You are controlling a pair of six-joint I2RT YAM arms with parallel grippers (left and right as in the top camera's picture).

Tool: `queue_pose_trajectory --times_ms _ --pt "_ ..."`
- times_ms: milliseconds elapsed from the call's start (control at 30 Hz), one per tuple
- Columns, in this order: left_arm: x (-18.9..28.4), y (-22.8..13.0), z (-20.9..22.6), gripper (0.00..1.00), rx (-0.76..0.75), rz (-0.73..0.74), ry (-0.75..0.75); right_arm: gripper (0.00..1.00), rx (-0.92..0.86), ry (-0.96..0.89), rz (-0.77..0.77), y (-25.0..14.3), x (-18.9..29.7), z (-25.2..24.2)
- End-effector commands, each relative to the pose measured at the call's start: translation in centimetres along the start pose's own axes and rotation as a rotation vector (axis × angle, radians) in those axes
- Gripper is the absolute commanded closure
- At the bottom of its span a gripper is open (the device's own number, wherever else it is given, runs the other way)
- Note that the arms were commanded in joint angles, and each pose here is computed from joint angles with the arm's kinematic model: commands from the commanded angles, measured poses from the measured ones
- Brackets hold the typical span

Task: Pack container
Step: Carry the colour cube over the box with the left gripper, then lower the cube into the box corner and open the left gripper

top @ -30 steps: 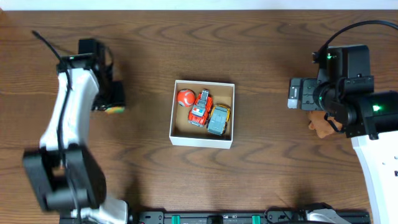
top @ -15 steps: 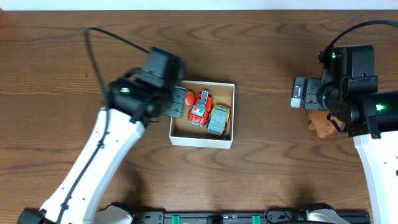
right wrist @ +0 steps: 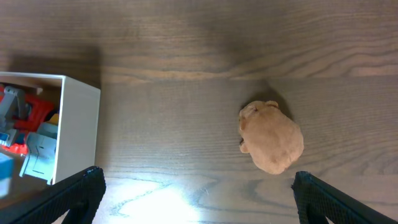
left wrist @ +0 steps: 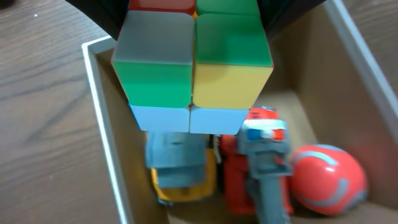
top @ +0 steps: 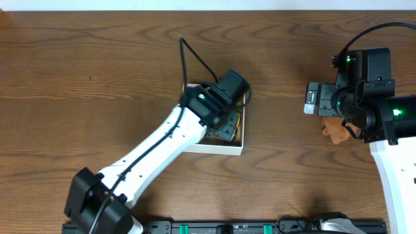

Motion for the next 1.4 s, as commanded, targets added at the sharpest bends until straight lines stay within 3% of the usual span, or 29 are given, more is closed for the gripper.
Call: queue_pose_trajectory --times_ms 0,733,1367 --pt "-0.4 -0.5 -0.8 0.90 0.041 0.015 0.002 0.01 -0.018 -0.008 0.003 0.0 -0.1 -0.3" --pt "-7.1 -2.7 -0.9 0.91 0.056 0.172 0.043 0.01 -0.017 -0.011 0.011 -0.2 -0.1 -0.4" --pt "-7.8 -3.9 -3.2 0.94 0.071 0.255 -0.104 0.01 -0.017 -0.011 0.013 -0.2 -0.1 -0.4"
Point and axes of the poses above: each gripper's point midway between its finger pads, its own x axis back along the fingers, its own z axis along the line the jaws close on, y = z × x, the point moved 2 cm from there along x, back along the fingers, and after that the axes turned 8 degrees about -x, right-handed, at the moved point
